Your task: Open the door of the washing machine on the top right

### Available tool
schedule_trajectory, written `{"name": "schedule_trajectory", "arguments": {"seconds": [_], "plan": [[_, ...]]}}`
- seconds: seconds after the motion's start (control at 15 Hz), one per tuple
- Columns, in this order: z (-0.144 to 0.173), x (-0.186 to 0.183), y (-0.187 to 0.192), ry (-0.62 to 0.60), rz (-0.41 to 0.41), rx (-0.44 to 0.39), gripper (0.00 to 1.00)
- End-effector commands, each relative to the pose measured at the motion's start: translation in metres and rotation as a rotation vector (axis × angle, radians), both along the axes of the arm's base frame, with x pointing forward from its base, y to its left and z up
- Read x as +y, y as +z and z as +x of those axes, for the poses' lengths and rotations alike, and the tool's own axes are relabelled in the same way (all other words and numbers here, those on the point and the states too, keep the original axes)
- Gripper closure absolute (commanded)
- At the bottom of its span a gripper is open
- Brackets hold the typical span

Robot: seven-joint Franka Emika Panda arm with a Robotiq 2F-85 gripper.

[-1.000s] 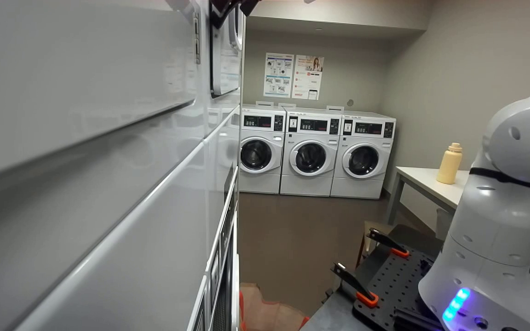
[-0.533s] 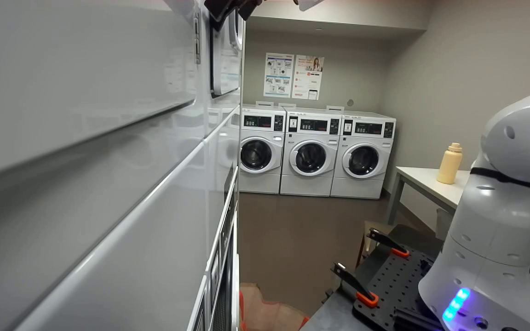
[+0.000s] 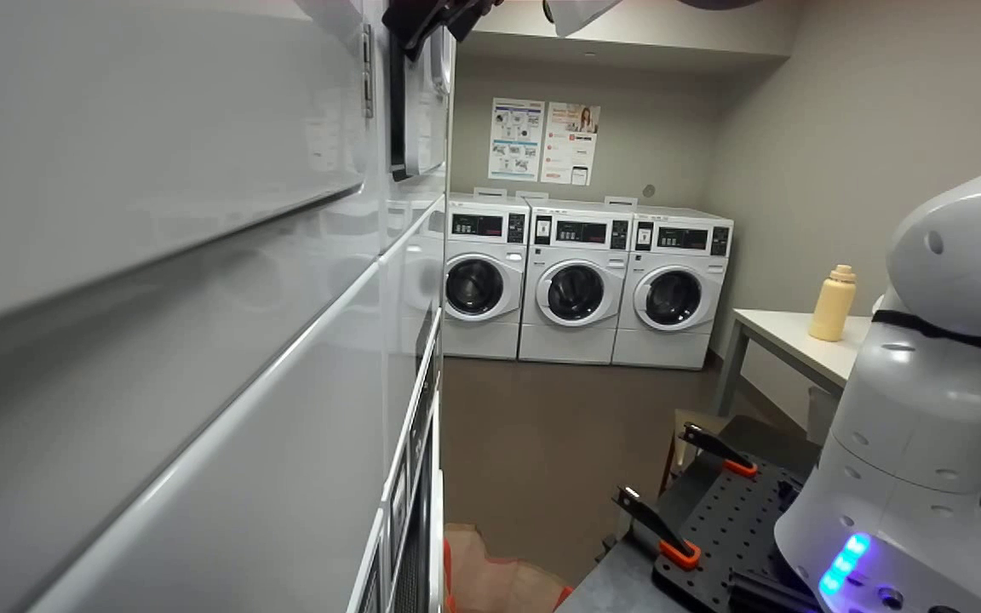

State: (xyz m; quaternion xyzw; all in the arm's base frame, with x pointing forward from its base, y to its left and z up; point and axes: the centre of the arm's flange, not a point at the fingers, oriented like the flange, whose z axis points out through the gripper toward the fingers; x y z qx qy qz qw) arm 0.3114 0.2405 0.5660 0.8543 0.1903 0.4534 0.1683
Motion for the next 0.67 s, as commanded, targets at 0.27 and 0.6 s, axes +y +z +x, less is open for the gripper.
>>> {"name": "schedule_trajectory", "arguments": {"seconds": [0.27,0.6], "plan": [[-0.028,-0.046,0.028,-0.221,-0.071,0.015,0.00],[-0.061,-0.083,0.059,-0.421,-0.110,0.075,0.00]]}}
